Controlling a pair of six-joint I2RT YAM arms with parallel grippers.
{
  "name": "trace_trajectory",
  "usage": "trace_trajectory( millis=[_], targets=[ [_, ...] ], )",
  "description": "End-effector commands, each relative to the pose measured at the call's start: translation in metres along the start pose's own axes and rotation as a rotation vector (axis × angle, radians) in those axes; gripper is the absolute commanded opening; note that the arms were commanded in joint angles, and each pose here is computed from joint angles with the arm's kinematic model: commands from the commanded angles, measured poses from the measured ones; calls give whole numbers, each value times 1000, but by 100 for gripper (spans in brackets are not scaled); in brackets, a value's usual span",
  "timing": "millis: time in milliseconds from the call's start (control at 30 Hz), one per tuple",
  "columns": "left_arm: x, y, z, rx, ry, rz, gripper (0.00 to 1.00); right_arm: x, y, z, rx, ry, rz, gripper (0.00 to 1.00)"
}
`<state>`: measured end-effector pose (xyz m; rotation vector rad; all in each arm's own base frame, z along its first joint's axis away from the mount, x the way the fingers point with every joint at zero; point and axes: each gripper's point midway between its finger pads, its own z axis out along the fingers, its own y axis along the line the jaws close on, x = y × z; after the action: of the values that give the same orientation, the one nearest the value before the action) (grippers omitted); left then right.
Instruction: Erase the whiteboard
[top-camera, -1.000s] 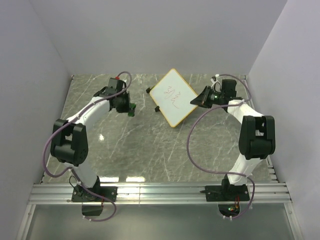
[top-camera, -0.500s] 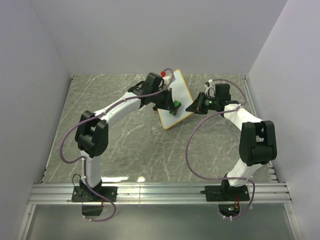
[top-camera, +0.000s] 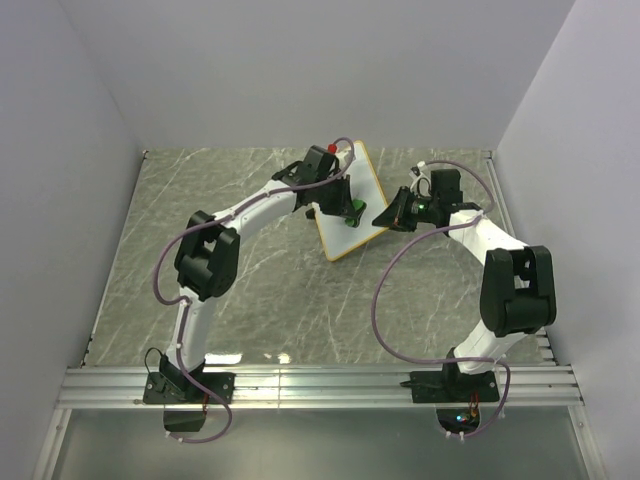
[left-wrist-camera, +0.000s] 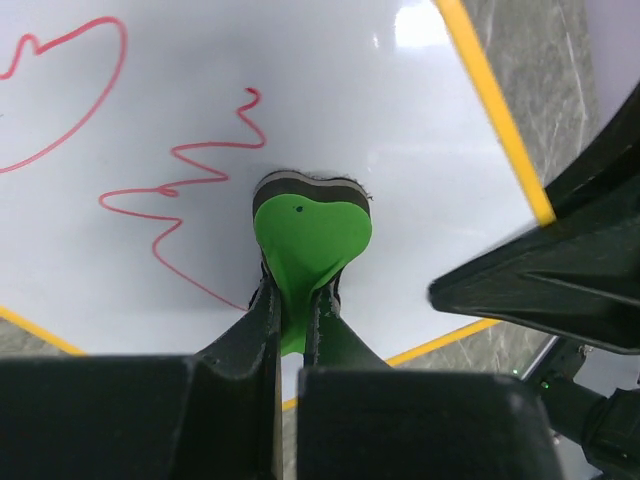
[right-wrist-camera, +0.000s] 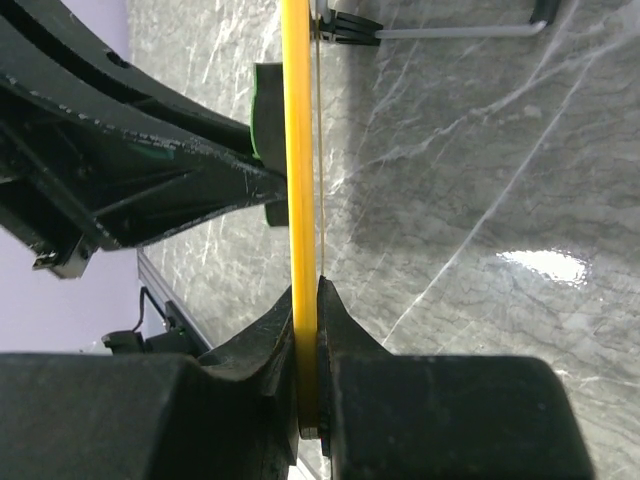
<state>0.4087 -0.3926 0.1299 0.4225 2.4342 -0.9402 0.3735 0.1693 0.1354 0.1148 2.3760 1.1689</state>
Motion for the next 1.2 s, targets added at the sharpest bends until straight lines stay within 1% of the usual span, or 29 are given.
trace_trajectory(
  millis=[0,33,67,133,267,333,500,567,633,733,767,833,867,933,1033,1133,1167],
  targets=[
    [13,25,12,-67,-16,-3,0,14,19,-9,-45,41,1,11],
    [14,31,12,-82,-24,-5,0,14,20,-9,-48,42,0,11],
    [25,39,13,-99,-8,-12,0,13,21,-9,-50,43,4,11],
    [27,49,12,-119,-12,-20,0,11,22,-8,-51,41,6,11],
    [43,86,14,-180,23,-87,0,11,22,-7,-53,43,11,11],
    [42,101,12,-194,20,-115,0,10,22,-8,-50,42,9,11],
    [40,111,13,-197,31,-122,0,9,22,-7,-49,42,8,11],
    [34,104,13,-174,26,-112,0,9,23,-6,-47,44,6,11],
    [30,90,12,-117,28,-103,0,8,22,-6,-44,44,9,11],
    [21,61,7,-34,37,-73,0,8,22,-5,-43,45,6,11],
    [10,49,4,-5,22,-55,0,9,22,-4,-40,49,6,11],
    [6,21,1,73,38,-40,0,9,22,-3,-36,50,2,11],
    [-7,6,-3,106,17,-23,0,10,23,-2,-38,53,0,11],
    [-11,-20,-6,164,18,-6,0,10,23,-1,-35,56,-1,11],
    [-32,-59,-17,244,-21,18,0,10,23,1,-32,62,-3,11],
    [-32,-69,-14,269,-16,14,0,10,25,2,-33,67,-10,11],
    [-34,-65,-9,251,-21,8,0,10,26,3,-32,69,-12,11]
  ],
)
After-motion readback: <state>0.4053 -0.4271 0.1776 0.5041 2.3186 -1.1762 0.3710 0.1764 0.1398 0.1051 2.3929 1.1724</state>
